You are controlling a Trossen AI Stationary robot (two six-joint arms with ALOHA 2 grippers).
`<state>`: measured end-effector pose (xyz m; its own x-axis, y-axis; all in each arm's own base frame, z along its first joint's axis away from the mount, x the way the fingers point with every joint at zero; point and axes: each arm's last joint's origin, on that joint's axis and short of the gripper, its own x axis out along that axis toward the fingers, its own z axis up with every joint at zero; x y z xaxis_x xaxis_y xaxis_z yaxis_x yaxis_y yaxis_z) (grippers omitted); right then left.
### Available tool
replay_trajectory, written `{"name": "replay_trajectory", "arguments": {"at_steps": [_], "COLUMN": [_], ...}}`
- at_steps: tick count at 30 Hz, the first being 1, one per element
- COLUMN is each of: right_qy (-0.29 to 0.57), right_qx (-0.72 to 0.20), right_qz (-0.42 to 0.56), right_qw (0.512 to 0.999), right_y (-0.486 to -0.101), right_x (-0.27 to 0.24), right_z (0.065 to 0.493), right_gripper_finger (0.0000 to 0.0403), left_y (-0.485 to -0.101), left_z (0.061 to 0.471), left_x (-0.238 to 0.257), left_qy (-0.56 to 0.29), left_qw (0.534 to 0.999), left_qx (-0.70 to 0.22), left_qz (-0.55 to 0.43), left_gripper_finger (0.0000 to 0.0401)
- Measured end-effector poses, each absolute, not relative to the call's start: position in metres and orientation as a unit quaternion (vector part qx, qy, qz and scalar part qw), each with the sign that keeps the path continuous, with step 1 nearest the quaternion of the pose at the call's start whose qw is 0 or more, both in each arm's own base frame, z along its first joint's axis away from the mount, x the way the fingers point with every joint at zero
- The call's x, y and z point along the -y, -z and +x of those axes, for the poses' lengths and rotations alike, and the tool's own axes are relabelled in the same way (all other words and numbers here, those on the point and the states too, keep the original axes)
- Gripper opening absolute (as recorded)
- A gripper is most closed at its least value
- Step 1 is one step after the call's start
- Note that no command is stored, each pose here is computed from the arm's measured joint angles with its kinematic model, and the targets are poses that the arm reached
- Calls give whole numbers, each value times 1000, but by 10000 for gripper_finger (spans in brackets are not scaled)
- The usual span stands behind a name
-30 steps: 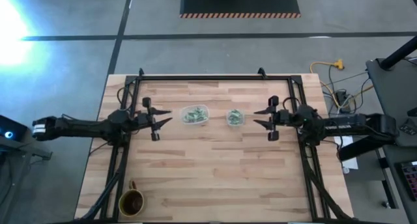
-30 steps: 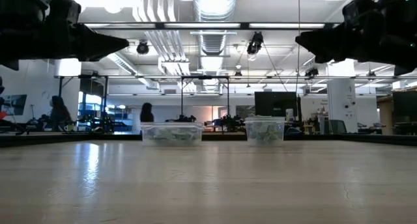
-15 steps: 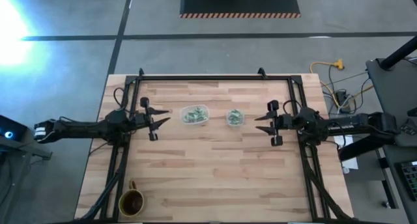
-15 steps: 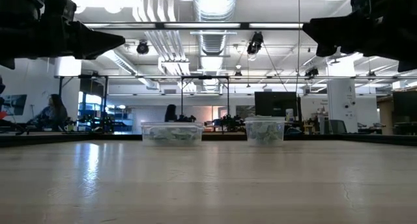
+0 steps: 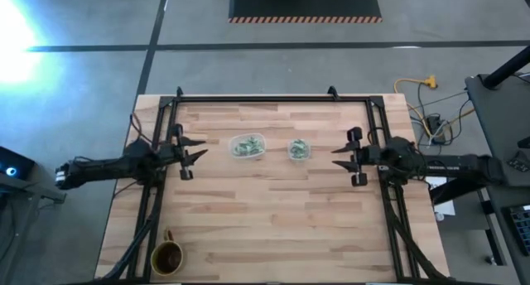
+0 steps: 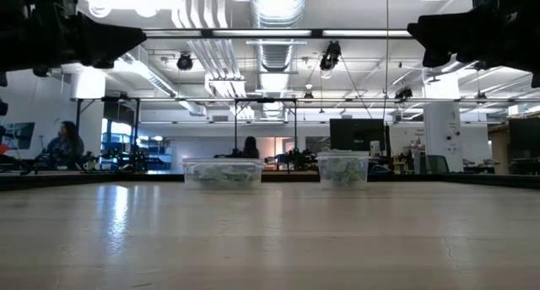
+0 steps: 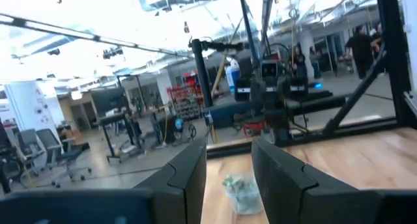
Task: Pick and place Stevia / Truvia into bins
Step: Return to Home Position
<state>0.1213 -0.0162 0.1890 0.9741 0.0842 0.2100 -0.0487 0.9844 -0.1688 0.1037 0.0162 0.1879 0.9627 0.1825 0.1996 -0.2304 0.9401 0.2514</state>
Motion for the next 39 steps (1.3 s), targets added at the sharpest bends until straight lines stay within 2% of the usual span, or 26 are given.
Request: {"name": "replay_trajectory", "arguments": {"at_steps": [26, 33, 39], "right_qy": [-31, -11, -26], "right_qx": [145, 155, 163], "right_qz": [-92, -88, -79], "right_qw": [985, 984, 983], "right_y": [-194, -196, -197], "right_x": [10, 11, 7], "right_z": [92, 91, 91], "right_gripper_finger": [128, 128, 128], "left_y": [-189, -190, -192], "left_z": [95, 95, 94], "left_x": [-15, -15, -15], "left_qy": [-102, -102, -102], "left_qw": [982, 982, 982], "left_qx": [93, 96, 97], "left_qz": [128, 126, 125], "left_gripper_finger": [107, 107, 107]}}
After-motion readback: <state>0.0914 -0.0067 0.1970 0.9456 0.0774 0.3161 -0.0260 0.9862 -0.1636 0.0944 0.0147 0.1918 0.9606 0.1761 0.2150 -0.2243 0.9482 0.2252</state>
